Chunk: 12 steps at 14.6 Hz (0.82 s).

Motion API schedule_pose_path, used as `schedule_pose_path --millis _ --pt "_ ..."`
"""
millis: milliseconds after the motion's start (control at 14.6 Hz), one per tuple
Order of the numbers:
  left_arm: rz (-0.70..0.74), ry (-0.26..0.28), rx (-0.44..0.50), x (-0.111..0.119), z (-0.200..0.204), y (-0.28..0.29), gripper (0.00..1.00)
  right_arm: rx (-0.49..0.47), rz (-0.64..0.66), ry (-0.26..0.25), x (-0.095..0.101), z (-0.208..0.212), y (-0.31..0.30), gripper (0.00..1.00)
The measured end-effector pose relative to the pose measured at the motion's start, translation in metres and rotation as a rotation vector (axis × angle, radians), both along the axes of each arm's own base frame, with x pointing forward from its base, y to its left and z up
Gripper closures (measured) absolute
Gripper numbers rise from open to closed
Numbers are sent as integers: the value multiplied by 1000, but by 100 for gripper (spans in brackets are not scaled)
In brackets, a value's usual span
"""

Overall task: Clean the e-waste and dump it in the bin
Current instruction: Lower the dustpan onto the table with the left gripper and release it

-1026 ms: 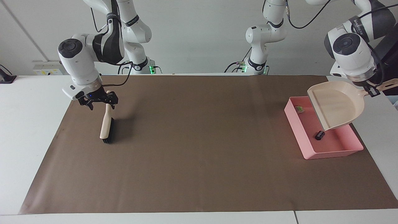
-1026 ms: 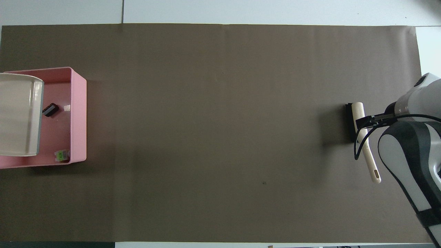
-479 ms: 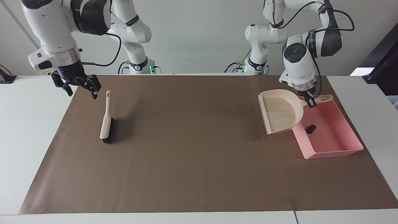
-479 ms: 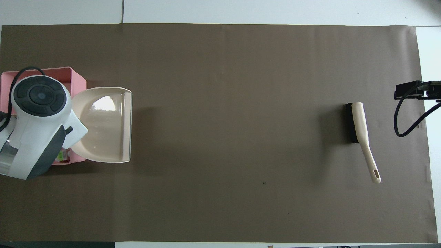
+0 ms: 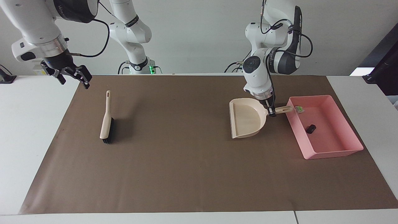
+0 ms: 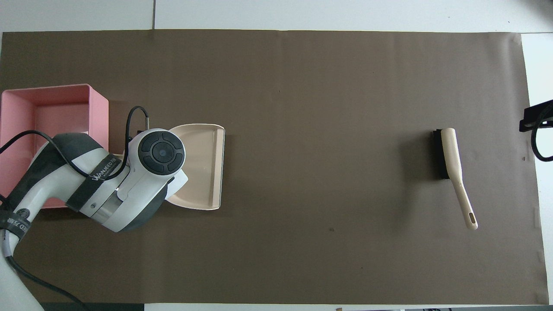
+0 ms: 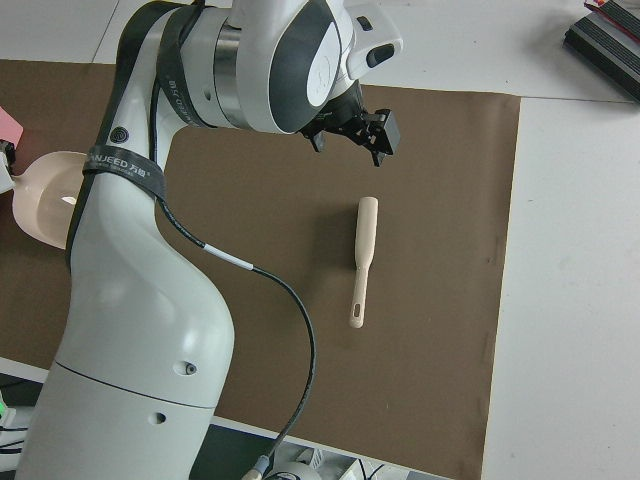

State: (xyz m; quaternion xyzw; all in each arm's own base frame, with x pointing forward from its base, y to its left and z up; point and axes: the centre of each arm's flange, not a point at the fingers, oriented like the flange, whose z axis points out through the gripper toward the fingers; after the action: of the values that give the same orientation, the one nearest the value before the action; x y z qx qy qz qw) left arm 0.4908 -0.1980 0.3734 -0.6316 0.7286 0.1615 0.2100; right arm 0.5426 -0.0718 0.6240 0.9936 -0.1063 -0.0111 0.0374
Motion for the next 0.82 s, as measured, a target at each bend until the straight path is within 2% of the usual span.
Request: schedule_pose_path --millis 274,821 --pt "-36 16 -2 -4 -14 -17 68 55 -14 14 -2 -3 -2 1" --pt "-30 30 3 -8 -42 -32 68 60 10 19 0 -3 12 1"
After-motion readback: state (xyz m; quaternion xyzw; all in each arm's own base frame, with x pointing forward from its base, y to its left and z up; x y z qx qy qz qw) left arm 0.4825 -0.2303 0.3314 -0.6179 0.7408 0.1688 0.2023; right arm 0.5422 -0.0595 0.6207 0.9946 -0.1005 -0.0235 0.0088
